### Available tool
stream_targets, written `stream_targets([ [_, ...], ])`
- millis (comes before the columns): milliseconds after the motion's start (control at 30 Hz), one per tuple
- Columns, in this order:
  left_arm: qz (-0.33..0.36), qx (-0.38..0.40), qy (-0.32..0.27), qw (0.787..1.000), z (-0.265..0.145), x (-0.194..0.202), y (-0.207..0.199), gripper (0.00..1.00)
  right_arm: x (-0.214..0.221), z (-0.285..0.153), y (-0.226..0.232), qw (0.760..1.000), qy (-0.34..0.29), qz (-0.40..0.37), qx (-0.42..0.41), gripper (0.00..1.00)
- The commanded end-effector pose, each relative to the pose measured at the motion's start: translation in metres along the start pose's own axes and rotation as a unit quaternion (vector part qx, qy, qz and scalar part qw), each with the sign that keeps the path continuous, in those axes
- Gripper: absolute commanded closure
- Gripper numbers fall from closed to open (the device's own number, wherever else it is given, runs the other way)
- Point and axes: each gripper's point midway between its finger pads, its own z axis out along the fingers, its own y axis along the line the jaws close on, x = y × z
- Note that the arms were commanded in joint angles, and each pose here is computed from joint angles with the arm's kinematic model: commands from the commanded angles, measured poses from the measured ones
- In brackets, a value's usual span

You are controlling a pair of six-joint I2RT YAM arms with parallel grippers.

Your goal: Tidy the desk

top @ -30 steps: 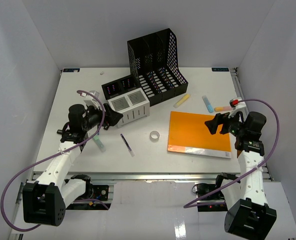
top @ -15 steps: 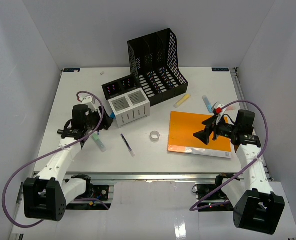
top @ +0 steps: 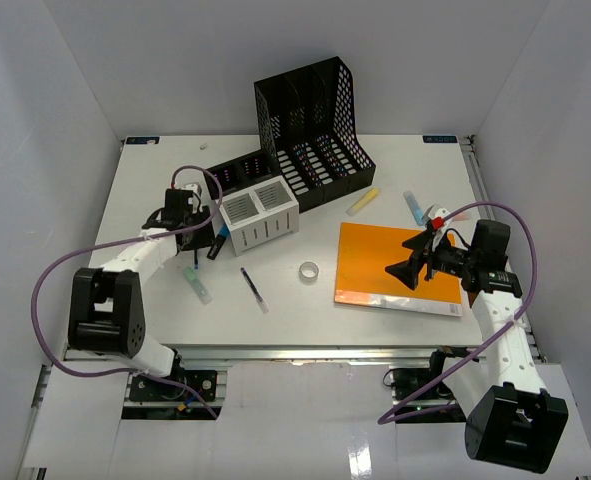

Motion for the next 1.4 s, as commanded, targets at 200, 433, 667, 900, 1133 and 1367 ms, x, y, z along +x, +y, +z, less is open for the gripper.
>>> stream_targets([
  [200, 0.051, 0.026, 0.032, 0.998, 0.036, -0.002, -0.022, 0.47, -0.008, 0.0, 0.004, 1.0, -0.015, -0.011, -0.01, 0.1],
  [433, 0.063, 0.007, 0.05, 0.997, 0.052, 0.009, -0.02, 0.49, -0.007, 0.0, 0.003, 1.0, -0.013, -0.01, -0.009, 0.1],
  [667, 0.058, -0.034, 0.02, 0.998, 0.043, -0.002, -0.007, 0.57, -0.006, 0.0, 0.004, 1.0, -0.013, -0.008, -0.01, 0.1],
  [900, 0.043, -0.033, 0.002, 0.999, 0.017, -0.003, -0.006, 0.77, -0.006, 0.0, 0.003, 1.0, -0.013, -0.008, -0.01, 0.1],
  [1133, -0.014, -0.05, -0.099, 0.994, -0.051, -0.038, -0.001, 0.89, -0.007, 0.001, 0.006, 1.0, -0.015, -0.006, -0.017, 0.1],
  [1367, 0.011, 0.177, -0.266, 0.947, -0.129, -0.108, -0.083, 0.93, -0.007, 0.0, 0.006, 1.0, -0.016, -0.006, -0.017, 0.1],
])
